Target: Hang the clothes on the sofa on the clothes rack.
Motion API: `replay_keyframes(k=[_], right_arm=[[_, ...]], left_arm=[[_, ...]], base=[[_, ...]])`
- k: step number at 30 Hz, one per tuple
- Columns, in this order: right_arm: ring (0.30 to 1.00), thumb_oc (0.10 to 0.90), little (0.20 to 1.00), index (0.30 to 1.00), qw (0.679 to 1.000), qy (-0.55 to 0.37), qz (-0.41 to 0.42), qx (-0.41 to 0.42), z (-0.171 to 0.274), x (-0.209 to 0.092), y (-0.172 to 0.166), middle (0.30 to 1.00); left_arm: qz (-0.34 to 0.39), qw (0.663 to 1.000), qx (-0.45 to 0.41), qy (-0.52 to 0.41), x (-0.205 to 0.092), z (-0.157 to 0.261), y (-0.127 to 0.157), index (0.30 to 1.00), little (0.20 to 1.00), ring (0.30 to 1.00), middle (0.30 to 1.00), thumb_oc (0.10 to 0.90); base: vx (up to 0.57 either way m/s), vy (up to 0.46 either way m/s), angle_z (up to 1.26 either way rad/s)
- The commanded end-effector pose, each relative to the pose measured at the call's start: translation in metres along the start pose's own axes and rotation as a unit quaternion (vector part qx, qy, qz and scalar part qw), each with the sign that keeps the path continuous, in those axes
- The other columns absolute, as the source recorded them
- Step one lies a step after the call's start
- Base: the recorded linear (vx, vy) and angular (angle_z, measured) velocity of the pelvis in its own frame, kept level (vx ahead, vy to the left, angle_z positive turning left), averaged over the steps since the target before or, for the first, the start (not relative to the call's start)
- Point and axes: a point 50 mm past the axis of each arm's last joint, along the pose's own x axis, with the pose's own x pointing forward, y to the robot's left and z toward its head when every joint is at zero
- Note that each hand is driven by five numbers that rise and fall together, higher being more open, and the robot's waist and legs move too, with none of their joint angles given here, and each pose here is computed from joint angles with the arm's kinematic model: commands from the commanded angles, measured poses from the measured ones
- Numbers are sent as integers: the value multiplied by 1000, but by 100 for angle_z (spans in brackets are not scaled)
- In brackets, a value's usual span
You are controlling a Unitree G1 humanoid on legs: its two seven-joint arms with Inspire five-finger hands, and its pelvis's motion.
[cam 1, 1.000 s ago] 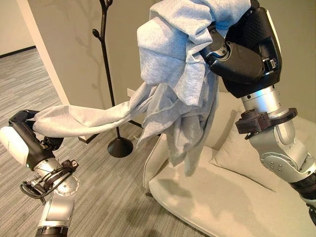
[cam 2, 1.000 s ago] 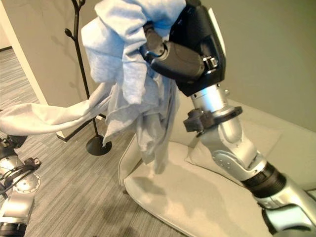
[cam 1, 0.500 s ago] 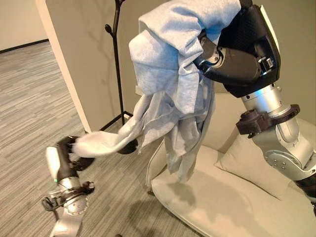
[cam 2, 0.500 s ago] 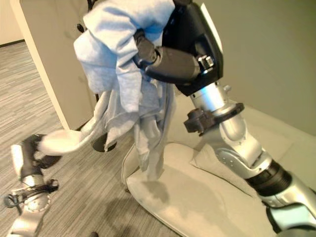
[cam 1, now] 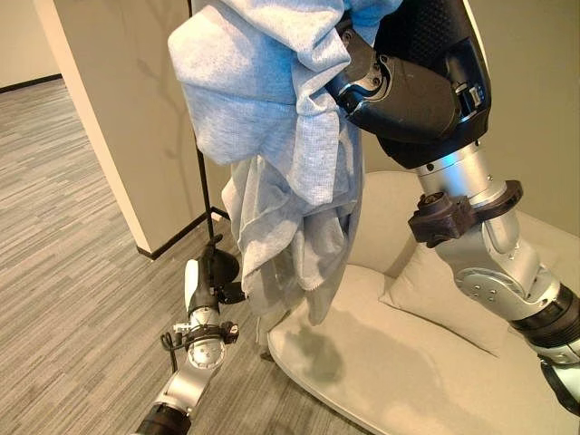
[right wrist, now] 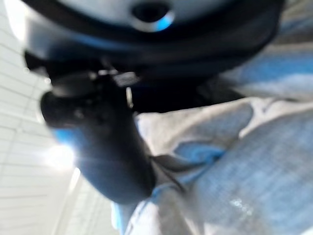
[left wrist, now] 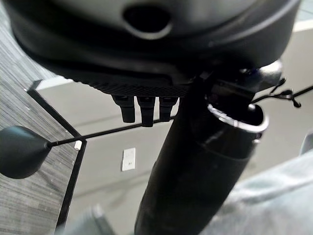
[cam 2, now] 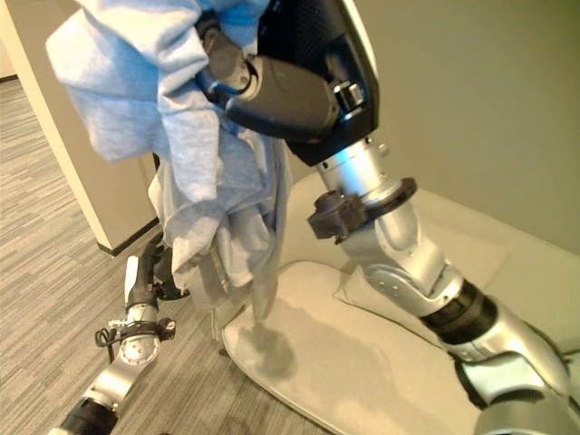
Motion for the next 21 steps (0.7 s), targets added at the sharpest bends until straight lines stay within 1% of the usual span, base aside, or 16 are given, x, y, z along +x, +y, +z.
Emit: replay_keyframes(k=[1, 5, 7, 8, 10, 11, 12, 14, 16, 17, 18, 19, 21], right_arm=[[300, 400, 300, 300, 988, -144, 36, 40, 45, 23, 16, 300], [300, 400, 300, 300, 986, -137, 39, 81, 35, 19, 25, 300], [300, 400, 300, 300, 986, -131, 37, 93, 30, 20, 28, 300], [300, 400, 300, 300, 986, -128, 37, 98, 27, 21, 30, 300], [300, 400, 300, 300, 985, -121, 29, 119, 20, 25, 33, 300], [300, 400, 300, 300, 985, -121, 29, 119, 20, 25, 33, 300], [300, 400, 300, 300, 985, -120, 28, 125, 18, 26, 35, 300], [300, 400, 300, 300, 983, -122, 27, 133, 16, 27, 36, 300], [300, 400, 300, 300, 981, -128, 25, 143, 16, 28, 37, 300], [300, 400, 300, 300, 979, -134, 22, 152, 16, 28, 37, 300], [300, 400, 300, 300, 979, -134, 22, 152, 16, 28, 37, 300], [300, 400, 300, 300, 977, -139, 18, 161, 15, 28, 39, 300], [300, 400, 300, 300, 976, -140, 15, 164, 14, 28, 40, 300]], left_arm=[[5, 991, -41, -130, 23, 58, -9, 900, 900, 900, 900, 800], [-6, 988, -80, -129, 24, 68, -22, 900, 900, 900, 900, 800], [-23, 985, -117, -127, 23, 76, -31, 900, 900, 900, 900, 800], [-36, 981, -141, -124, 22, 80, -36, 900, 900, 900, 900, 800], [-98, 960, -240, -106, 14, 93, -59, 900, 900, 900, 900, 800], [-99, 960, -240, -106, 15, 93, -59, 900, 900, 900, 900, 800], [-123, 952, -262, -96, 12, 96, -68, 900, 900, 900, 900, 800], [-158, 946, -268, -94, 7, 102, -82, 900, 900, 900, 900, 800], [-182, 945, -255, -94, 4, 105, -94, 900, 900, 900, 900, 800], [-199, 942, -256, -84, 3, 106, -104, 900, 900, 900, 900, 800], [-199, 942, -256, -84, 3, 106, -104, 900, 900, 900, 900, 800], [-218, 936, -270, -68, 3, 110, -116, 900, 900, 900, 900, 800], [-226, 930, -285, -61, 3, 114, -120, 900, 900, 900, 900, 800]], base=[[-1, -6, -15], [-3, -10, -12], [-3, -13, -7], [-5, -20, -4], [-6, -26, -4], [0, -20, -4], [0, 0, 0], [-1, -9, -2], [-1, -7, -2], [0, 0, 0], [0, 0, 0], [0, 0, 0], [0, 1, -2]])
